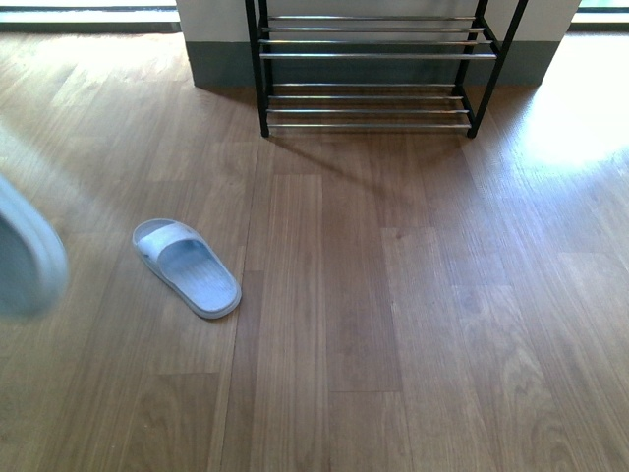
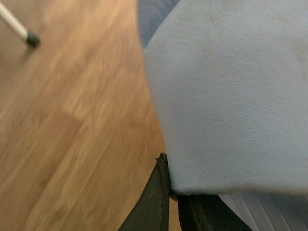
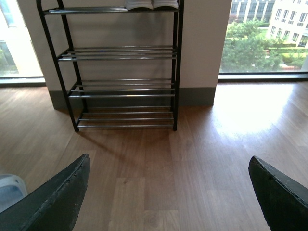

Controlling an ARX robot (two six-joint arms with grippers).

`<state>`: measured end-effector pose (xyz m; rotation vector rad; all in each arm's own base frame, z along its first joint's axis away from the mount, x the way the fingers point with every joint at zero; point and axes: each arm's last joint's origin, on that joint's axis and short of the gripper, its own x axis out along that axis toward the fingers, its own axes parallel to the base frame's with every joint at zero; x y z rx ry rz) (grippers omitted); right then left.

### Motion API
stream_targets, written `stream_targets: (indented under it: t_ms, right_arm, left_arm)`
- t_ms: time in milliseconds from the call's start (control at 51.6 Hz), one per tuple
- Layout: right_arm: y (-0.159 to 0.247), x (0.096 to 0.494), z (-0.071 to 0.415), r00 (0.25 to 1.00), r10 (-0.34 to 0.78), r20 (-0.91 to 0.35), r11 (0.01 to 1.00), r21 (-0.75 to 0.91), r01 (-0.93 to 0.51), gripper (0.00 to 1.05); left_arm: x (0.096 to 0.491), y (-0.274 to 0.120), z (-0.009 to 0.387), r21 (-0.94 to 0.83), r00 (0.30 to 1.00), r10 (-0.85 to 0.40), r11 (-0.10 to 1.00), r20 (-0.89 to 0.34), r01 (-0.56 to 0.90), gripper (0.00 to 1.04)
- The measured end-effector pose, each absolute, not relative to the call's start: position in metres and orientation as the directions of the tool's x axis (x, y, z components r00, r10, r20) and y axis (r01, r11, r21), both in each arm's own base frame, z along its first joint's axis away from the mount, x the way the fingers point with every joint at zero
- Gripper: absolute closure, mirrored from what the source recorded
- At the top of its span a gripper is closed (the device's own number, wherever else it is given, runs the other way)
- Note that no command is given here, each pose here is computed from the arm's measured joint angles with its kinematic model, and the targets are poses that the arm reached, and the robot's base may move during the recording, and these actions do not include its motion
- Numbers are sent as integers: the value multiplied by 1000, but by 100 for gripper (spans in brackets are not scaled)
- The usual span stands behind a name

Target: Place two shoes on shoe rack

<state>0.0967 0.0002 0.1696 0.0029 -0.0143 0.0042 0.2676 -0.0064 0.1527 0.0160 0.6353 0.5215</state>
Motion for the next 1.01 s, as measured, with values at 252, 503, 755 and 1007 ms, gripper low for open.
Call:
stream_targets:
  t_ms: [252, 503, 755, 1007]
  right_arm:
    - [0, 97, 170, 1000, 2, 15, 1000, 3, -2, 9]
    - [0, 97, 170, 1000, 0, 15, 1000, 3, 0, 9]
    - [0, 97, 170, 1000, -2, 15, 1000, 3, 2, 9]
    - [0, 97, 170, 1000, -1, 15, 1000, 3, 1, 9]
  left_arm:
    - [200, 18, 190, 272, 718, 598, 801, -356, -532, 103]
    - [119, 10, 197, 292, 701, 710, 684, -61, -668, 103]
    - [118, 11, 191, 350, 707, 706, 674, -49, -650, 103]
    - [118, 11, 191, 361, 706, 707, 671, -48, -648, 103]
